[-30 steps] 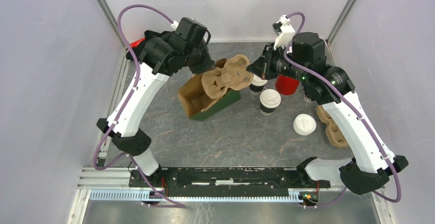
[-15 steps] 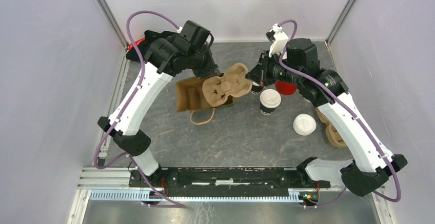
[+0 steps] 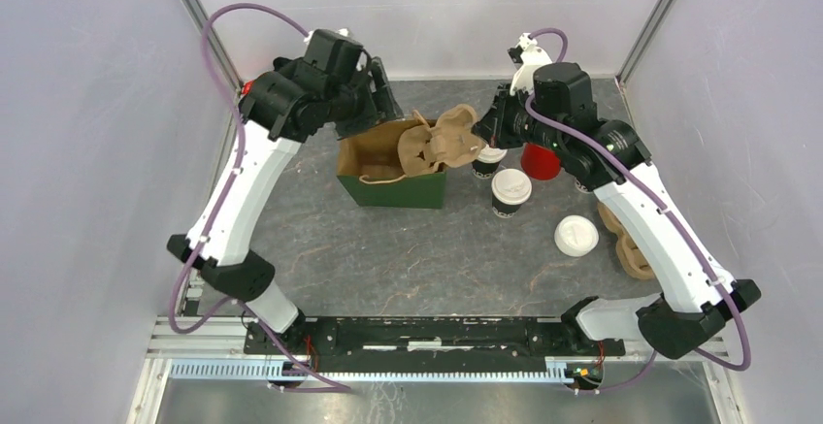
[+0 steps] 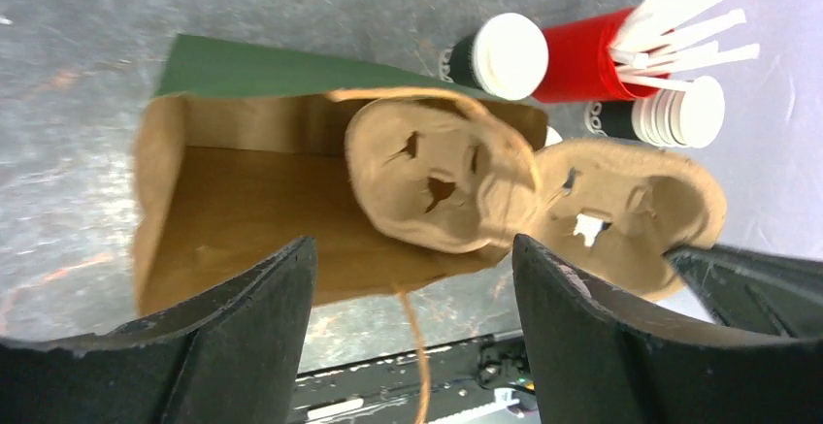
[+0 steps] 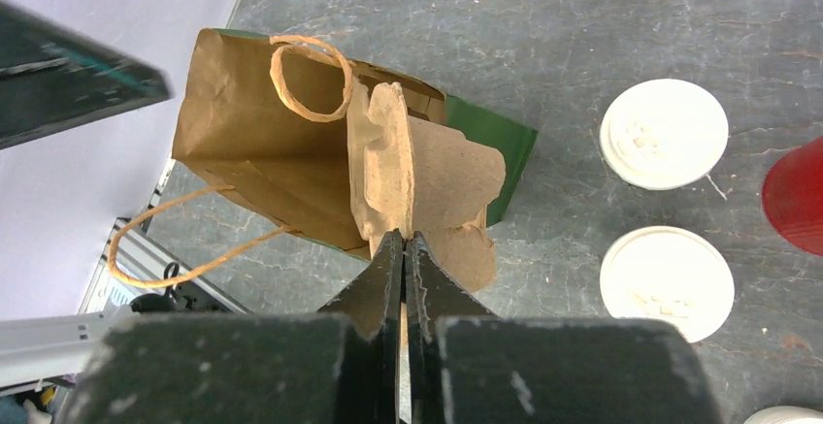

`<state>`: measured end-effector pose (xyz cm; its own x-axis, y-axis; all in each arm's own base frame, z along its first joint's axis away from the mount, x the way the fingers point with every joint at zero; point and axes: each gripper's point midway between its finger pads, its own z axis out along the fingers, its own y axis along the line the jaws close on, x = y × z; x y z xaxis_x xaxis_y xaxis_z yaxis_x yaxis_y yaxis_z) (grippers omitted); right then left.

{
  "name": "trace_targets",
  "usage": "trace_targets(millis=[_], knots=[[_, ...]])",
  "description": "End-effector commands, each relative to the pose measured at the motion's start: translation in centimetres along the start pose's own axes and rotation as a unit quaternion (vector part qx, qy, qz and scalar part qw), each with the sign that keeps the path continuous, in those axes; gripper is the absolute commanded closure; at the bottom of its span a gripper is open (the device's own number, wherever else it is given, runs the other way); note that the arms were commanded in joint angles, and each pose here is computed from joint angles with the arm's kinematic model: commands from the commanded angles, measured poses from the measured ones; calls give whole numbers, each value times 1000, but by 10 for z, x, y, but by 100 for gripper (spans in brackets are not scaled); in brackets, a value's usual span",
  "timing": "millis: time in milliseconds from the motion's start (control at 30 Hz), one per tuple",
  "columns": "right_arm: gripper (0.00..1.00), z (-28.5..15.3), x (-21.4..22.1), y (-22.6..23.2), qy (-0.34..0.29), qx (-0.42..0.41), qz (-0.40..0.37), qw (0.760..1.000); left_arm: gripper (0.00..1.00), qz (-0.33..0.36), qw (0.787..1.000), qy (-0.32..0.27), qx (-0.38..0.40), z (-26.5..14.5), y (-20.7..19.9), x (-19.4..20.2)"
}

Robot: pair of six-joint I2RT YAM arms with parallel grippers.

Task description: Pack the takeout coffee

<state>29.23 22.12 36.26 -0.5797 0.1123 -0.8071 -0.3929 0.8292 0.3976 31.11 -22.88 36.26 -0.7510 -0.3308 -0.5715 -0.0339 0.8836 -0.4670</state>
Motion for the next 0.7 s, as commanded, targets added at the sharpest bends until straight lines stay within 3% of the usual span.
trace_targets(millis=[0,167,333,467,667], knots=[[100,-2,-22,2,-32,13,6,999,20,51,995,-66,-57,-42,44,-18],[100,2,-23,5,-28,5,4,1000,26,37,990,-39,-130,-29,98,-6],[100,3,-24,5,-28,5,1,1000,26,30,990,-28,-137,-6,116,-9],[100,5,-23,6,-25,2,2,1000,35,30,990,-26,-133,15,121,-22],[100,6,-25,7,-25,0,0,1000,63,45,990,-15,-130,36,122,-26]])
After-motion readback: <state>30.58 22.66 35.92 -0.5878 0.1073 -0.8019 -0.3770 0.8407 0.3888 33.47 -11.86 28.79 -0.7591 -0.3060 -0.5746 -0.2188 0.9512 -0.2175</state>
